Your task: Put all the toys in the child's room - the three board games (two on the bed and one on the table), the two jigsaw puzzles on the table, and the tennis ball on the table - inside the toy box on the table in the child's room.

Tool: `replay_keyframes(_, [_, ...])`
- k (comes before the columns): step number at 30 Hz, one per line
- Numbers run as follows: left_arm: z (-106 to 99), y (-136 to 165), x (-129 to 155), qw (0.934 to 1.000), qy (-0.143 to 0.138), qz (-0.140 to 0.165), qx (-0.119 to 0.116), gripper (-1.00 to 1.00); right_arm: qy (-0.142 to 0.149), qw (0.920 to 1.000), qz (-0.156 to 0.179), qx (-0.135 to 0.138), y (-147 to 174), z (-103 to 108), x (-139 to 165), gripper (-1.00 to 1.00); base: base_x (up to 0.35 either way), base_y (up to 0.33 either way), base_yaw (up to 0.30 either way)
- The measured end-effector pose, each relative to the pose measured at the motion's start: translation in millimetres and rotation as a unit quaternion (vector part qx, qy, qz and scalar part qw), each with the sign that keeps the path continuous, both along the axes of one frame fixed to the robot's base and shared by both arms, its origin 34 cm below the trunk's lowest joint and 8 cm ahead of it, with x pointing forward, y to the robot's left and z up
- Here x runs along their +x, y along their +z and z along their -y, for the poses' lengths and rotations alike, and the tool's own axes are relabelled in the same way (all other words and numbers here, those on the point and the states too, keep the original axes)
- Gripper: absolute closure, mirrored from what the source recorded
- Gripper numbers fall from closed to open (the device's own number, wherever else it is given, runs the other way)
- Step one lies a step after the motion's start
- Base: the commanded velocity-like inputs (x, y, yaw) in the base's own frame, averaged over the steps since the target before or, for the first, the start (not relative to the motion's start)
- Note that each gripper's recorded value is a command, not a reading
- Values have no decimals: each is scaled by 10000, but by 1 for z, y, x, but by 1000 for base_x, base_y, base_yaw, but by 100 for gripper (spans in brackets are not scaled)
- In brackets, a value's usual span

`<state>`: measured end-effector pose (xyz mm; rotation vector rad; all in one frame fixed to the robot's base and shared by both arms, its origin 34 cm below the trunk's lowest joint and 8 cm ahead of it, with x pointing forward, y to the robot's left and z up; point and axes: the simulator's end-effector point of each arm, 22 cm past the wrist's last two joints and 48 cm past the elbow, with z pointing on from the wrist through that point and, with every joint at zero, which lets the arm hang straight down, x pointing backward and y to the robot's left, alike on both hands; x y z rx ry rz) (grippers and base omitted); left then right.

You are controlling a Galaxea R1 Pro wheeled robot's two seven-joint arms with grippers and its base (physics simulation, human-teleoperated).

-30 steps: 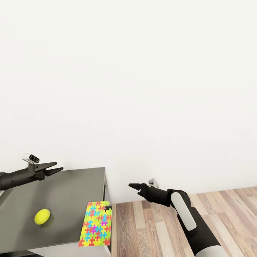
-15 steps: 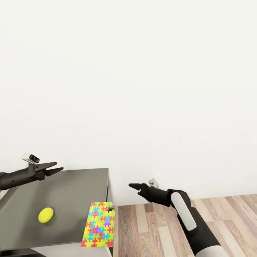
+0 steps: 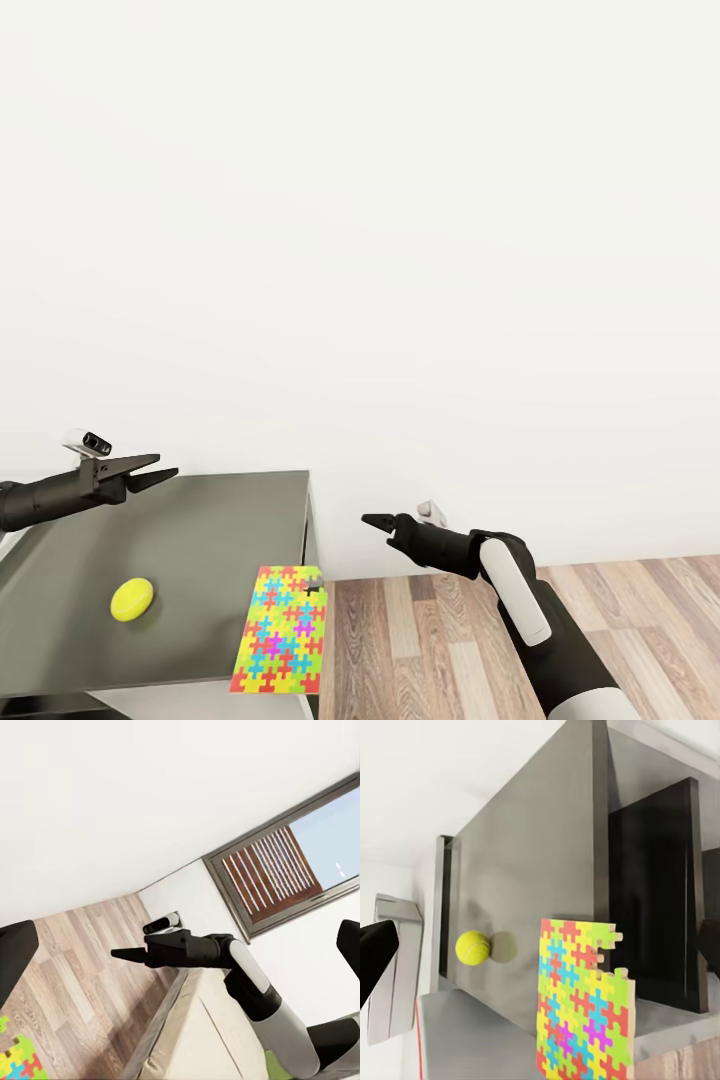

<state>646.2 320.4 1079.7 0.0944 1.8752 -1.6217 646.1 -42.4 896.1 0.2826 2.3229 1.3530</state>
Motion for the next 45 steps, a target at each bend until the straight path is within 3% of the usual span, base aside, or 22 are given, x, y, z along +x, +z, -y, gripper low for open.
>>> replay_keyframes(9, [0,-11,2,10000,-3,5,-2,-100,-23,10000,-17,-16,-14,1,2,-100,0,0,1])
replay_keyframes(45, [-1,-10,2,10000,6,9,0,-100,-109,9999,-78,-28,-18,3,3,-100,0,0,0])
